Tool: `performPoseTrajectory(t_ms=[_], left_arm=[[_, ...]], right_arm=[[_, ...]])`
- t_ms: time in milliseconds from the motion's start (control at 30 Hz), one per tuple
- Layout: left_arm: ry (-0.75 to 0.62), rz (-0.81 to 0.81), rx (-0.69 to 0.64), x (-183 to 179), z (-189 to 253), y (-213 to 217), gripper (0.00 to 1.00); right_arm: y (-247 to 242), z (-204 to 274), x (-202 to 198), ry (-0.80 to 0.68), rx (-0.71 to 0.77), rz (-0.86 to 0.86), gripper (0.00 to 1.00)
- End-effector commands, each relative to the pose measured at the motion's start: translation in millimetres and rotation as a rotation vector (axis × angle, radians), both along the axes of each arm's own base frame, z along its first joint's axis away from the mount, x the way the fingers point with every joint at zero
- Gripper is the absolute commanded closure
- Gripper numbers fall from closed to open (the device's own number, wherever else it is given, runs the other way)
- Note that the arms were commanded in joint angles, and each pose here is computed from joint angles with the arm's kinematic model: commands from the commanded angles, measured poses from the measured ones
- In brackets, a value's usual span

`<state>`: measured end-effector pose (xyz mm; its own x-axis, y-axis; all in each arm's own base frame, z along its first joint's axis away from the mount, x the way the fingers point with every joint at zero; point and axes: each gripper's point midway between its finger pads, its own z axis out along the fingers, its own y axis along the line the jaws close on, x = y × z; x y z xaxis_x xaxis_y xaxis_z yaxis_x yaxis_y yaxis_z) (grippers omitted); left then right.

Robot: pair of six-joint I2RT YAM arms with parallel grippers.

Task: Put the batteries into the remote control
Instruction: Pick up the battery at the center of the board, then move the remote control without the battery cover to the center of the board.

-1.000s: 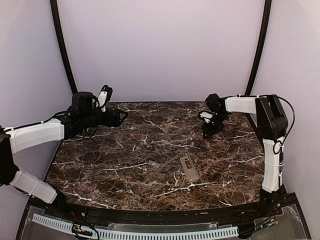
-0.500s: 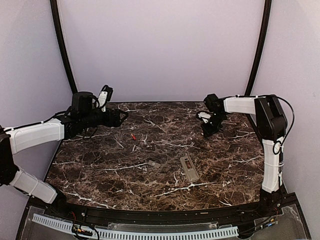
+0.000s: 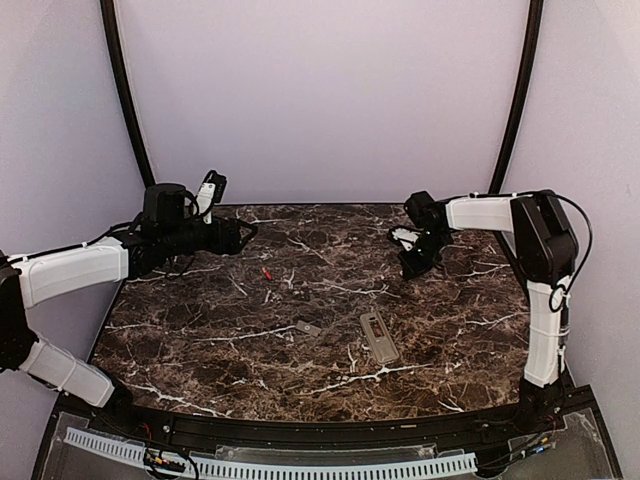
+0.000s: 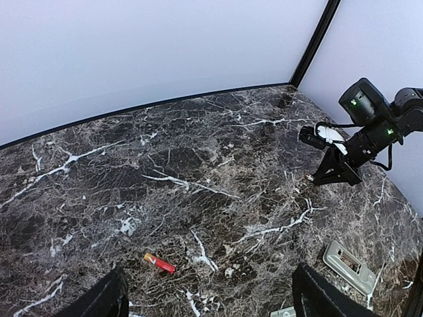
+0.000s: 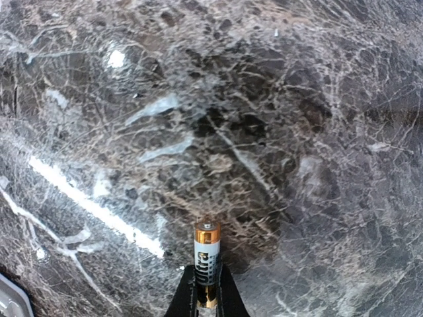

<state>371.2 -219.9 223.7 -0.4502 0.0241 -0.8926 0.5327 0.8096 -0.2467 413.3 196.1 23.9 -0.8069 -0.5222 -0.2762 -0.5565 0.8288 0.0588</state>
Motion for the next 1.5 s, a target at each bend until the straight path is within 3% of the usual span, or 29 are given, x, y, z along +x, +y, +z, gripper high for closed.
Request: performPoseTrajectory(t_ms=[0,167,400,633,833,1100,1467], left_arm=[[-0.012,-0.012,-0.01,-1.7,3.2,-0.2,0.16],[-0.033,-0.036,-0.025,-4.7,9.1,-3.1,0.17],[-0.094,-0.121,-0.085,-19.3,26.3,-12.6,0.22],[-0.146,-0.227,-0.117,-38.2,40.1,-25.7,0.24],[-0.191,-0.349,-0.106,-60.7,45.9,-41.2,0.25],[-0.209,-0.431,-0.093,-77.7,46.2,-53.2,0.25],[-0.19,-0.462,-0.052,-83.6,32.1,-63.8,0.25]], right_arm=[[12.8,22.4,-15.4,0.0,0.055,0.026,1.0],[47.1,60.1,-36.3,-0.046,0.196,0.155,1.0],[113.0,161.1,-95.3,-0.236,0.553,0.478,1.0],[155.0,230.1,-172.8,-0.488,0.725,0.879,1.0],[164.6,259.3,-205.7,-0.632,0.789,1.037,1.0],[170.3,261.1,-196.4,-0.599,0.773,0.968,1.0],[166.2,231.7,-147.8,-0.431,0.685,0.515,1.0]])
